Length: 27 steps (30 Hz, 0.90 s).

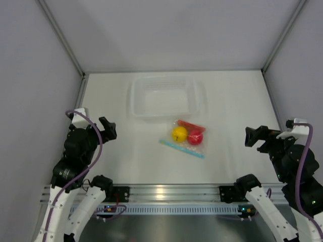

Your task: Open the zip-top bag and remove the fake food

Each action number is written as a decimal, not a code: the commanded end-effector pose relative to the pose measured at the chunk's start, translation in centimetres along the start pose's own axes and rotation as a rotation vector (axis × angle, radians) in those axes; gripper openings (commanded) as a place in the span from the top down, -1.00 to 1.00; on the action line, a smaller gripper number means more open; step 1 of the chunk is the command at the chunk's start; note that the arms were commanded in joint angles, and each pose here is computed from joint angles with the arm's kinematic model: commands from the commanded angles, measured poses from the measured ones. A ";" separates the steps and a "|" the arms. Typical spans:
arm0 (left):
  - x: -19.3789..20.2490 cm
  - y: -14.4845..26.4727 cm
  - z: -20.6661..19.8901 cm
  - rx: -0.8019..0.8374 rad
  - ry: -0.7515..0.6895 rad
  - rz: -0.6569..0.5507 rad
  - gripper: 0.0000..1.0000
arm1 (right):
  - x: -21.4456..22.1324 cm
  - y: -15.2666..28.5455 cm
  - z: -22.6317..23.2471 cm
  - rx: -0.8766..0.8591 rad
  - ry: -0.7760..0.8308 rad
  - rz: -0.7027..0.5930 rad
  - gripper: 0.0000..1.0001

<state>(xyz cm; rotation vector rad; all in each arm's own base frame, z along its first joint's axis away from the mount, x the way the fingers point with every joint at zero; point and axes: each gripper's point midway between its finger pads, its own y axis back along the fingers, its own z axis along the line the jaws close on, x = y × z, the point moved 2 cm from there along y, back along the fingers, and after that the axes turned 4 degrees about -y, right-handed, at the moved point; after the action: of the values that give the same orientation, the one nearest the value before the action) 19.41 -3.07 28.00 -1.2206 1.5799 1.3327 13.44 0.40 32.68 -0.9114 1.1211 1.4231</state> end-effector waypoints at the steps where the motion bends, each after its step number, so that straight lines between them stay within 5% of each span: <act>1: -1.2 -0.5 -0.3 0.003 0.007 -0.046 -0.97 | -0.8 0.4 0.1 -0.012 0.005 -0.025 -0.99; 5: -1.6 -0.6 -0.6 0.013 0.004 -0.037 -0.97 | -0.6 0.1 0.9 -0.052 0.012 -0.005 -0.99; 12: -0.8 -1.8 -6.5 0.304 0.116 0.099 -0.97 | 1.0 -0.2 4.8 -0.287 -0.036 0.049 -0.99; 20: 6.1 -6.8 -10.8 0.494 0.198 0.362 -0.97 | 1.8 -0.4 5.1 -0.312 -0.069 0.042 -0.99; 27: 11.5 -9.4 -15.0 0.699 0.232 0.396 -0.94 | 2.0 0.2 6.3 -0.397 -0.054 0.063 -0.99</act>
<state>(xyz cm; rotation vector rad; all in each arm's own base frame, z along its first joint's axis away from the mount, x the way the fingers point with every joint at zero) 24.13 -17.25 14.36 -0.6473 2.3238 1.0522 13.45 5.68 30.47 -1.0221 0.9643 1.7232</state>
